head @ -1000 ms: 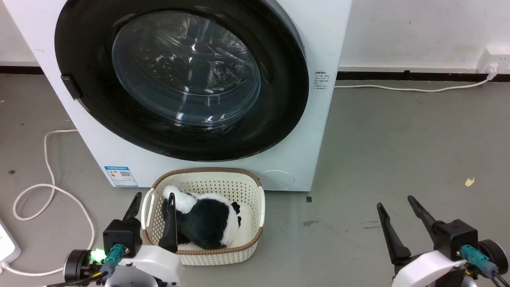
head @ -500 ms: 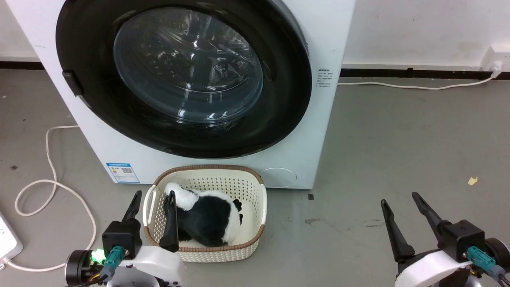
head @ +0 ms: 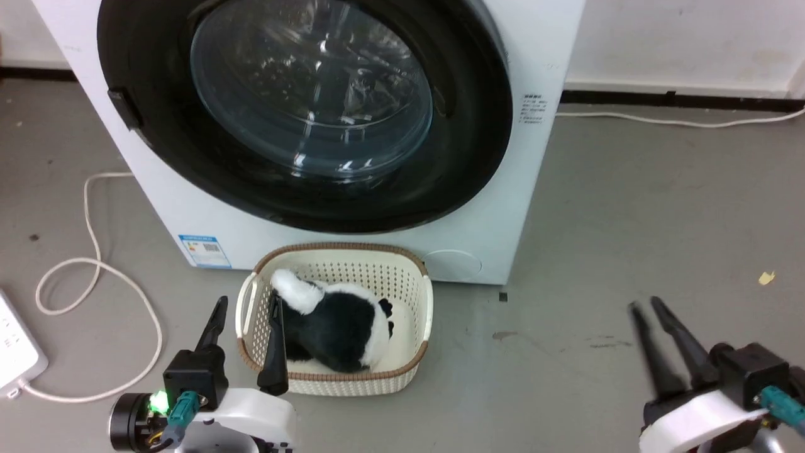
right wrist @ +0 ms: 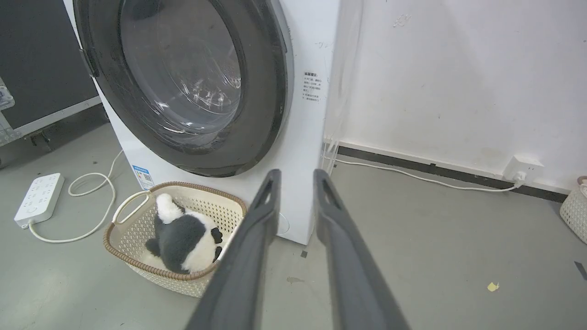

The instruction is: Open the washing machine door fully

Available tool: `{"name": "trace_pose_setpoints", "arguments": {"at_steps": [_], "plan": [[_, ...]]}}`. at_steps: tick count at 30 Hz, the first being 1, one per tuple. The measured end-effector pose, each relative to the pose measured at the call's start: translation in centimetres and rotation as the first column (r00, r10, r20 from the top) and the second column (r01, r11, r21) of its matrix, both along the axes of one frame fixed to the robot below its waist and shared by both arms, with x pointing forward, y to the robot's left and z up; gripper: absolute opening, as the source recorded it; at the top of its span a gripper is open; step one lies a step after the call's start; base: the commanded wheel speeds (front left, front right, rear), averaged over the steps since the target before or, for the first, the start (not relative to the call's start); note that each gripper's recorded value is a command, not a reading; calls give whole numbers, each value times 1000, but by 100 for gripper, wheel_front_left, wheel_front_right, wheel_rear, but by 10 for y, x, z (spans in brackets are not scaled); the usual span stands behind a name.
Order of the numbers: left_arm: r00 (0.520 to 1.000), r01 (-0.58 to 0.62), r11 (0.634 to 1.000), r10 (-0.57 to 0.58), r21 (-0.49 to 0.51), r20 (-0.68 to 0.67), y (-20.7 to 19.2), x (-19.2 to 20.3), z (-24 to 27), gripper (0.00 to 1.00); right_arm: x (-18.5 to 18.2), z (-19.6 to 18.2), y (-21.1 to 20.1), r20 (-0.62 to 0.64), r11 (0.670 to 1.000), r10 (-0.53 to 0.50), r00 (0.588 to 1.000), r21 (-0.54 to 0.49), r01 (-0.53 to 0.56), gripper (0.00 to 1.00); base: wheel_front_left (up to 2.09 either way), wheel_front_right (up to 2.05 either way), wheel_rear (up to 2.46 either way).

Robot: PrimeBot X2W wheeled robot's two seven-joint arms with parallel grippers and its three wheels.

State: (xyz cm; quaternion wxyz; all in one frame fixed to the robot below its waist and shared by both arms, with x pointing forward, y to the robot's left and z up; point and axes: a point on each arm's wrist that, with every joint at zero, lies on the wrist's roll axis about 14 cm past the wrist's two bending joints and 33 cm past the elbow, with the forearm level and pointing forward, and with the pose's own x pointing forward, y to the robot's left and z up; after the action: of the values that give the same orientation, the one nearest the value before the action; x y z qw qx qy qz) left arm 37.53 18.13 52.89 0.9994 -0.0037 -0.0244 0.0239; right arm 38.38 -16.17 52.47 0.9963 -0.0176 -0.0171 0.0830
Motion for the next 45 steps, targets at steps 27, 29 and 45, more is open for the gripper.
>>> {"name": "trace_pose_setpoints", "arguments": {"at_steps": [27,29,45], "plan": [[996,-91,995,90,-37,-26,10,22,-20,100,119,41,18,33,942,146,989,302,-149,0,0,0,0],[994,-102,994,101,-35,-34,13,23,-24,100,130,39,19,11,928,154,988,340,-149,0,0,0,0],[979,-196,980,194,-29,-64,30,26,-41,100,233,5,59,-223,705,331,917,705,-83,0,0,0,0]]}}
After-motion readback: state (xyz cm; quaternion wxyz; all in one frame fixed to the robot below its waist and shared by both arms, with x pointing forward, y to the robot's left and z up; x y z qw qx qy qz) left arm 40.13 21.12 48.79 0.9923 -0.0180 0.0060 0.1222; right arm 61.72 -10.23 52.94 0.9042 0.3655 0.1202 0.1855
